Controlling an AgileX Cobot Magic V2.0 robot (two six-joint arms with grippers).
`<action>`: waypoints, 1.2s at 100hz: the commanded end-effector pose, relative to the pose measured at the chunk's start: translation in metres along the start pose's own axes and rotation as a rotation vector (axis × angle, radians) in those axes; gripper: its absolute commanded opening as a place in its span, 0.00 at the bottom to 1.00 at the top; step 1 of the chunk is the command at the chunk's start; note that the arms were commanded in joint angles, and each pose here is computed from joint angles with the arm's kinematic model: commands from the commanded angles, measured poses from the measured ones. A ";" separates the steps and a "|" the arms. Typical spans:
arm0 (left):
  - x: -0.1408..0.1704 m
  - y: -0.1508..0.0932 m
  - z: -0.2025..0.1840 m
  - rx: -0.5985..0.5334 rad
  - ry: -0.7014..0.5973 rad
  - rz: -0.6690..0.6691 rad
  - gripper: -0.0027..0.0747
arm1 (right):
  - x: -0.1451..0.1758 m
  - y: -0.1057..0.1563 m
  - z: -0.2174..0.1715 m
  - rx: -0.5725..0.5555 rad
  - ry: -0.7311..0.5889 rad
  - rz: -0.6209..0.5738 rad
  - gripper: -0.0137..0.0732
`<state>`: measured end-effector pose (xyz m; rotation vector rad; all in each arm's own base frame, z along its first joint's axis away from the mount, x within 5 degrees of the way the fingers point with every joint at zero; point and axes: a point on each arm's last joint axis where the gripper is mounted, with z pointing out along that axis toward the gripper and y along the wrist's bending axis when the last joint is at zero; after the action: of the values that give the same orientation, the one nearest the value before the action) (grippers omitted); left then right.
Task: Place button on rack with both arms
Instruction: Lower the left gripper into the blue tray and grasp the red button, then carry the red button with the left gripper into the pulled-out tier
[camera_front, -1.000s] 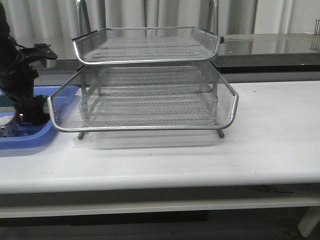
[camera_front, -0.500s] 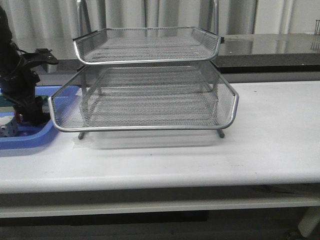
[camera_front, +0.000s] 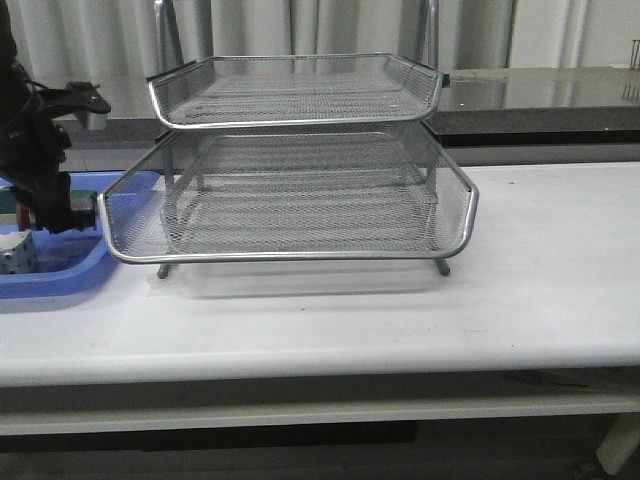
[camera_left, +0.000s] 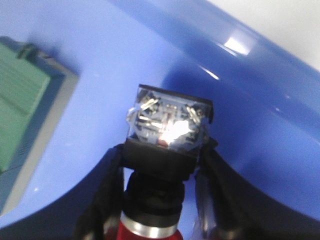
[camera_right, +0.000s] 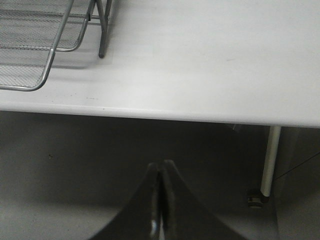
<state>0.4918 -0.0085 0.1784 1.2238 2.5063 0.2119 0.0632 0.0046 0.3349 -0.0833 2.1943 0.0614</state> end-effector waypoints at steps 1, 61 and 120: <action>-0.015 0.017 -0.070 -0.118 -0.099 -0.007 0.01 | -0.013 -0.001 -0.007 0.007 -0.088 -0.008 0.08; -0.008 0.003 -0.208 -0.119 -0.169 -0.033 0.01 | -0.013 -0.001 -0.007 0.007 -0.088 -0.008 0.08; -0.049 -0.077 -0.302 -0.026 -0.459 0.102 0.01 | -0.013 -0.001 -0.007 0.007 -0.088 -0.008 0.08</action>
<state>0.3762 -0.0651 0.4214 1.1997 2.1559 0.0397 0.0631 0.0046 0.3348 -0.0833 2.1959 0.0611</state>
